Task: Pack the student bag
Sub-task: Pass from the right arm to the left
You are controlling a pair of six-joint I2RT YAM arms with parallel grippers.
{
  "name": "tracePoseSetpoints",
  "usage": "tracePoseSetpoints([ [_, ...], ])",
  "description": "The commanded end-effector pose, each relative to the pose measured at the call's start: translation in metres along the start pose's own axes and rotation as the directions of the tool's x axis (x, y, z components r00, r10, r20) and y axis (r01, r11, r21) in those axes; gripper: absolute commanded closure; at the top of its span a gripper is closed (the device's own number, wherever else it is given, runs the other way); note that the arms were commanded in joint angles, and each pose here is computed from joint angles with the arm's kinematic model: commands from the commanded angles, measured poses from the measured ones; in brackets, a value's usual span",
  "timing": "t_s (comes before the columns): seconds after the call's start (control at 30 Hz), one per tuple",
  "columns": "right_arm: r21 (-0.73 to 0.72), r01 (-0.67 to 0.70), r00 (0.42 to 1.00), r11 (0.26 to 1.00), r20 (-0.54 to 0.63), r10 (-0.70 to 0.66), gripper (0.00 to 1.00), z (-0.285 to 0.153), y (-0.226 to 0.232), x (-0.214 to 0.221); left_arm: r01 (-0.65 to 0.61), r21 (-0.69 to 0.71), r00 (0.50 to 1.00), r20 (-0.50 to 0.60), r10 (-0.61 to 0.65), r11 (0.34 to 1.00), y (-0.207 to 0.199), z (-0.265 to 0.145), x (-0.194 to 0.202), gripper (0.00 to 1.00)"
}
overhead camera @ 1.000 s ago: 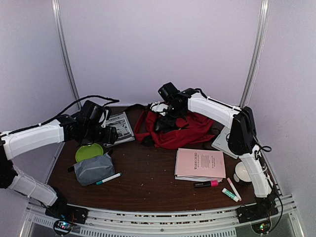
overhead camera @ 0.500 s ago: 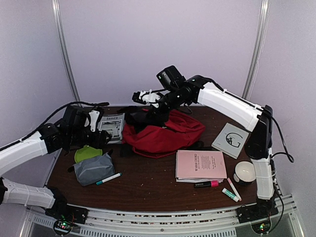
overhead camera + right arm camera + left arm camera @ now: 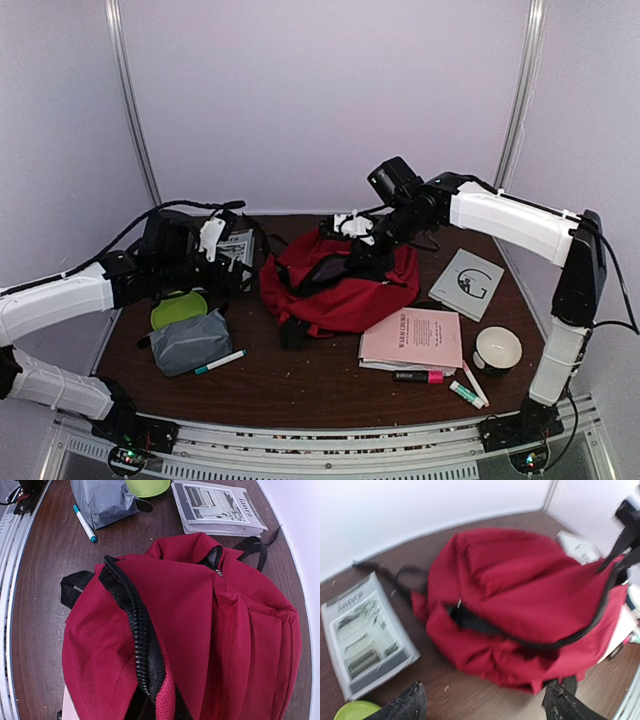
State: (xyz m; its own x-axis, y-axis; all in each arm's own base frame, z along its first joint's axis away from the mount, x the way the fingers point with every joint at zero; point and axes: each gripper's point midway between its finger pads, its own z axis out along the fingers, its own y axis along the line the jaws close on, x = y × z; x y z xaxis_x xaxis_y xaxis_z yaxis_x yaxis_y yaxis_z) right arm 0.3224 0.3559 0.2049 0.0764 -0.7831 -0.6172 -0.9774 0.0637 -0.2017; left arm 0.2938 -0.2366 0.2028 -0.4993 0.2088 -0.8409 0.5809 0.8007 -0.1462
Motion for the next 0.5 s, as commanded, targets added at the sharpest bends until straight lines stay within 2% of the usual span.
tracePoseSetpoints([
  [0.0, 0.028, -0.097, 0.968, 0.995, 0.234, 0.088, 1.0, -0.04, -0.027, -0.021, -0.182, 0.119, 0.949, 0.279, 0.143, 0.976, -0.043, -0.002, -0.068, 0.14],
  [0.17, -0.018, -0.148, 0.946, 0.989, 0.288, 0.147, 1.0, -0.051, -0.039, -0.025, -0.329, 0.186, 0.913, 0.313, 0.262, 0.926, -0.069, 0.03, -0.081, 0.24],
  [0.3, -0.015, -0.163, 0.928, 0.986, 0.338, 0.159, 1.0, -0.063, -0.047, -0.031, -0.395, 0.164, 0.877, 0.361, 0.317, 0.904, -0.08, 0.052, -0.094, 0.24],
  [0.47, -0.026, -0.146, 0.934, 0.989, 0.327, 0.146, 1.0, -0.065, -0.043, -0.027, -0.432, 0.138, 0.854, 0.379, 0.356, 0.891, -0.086, 0.082, -0.111, 0.22],
])
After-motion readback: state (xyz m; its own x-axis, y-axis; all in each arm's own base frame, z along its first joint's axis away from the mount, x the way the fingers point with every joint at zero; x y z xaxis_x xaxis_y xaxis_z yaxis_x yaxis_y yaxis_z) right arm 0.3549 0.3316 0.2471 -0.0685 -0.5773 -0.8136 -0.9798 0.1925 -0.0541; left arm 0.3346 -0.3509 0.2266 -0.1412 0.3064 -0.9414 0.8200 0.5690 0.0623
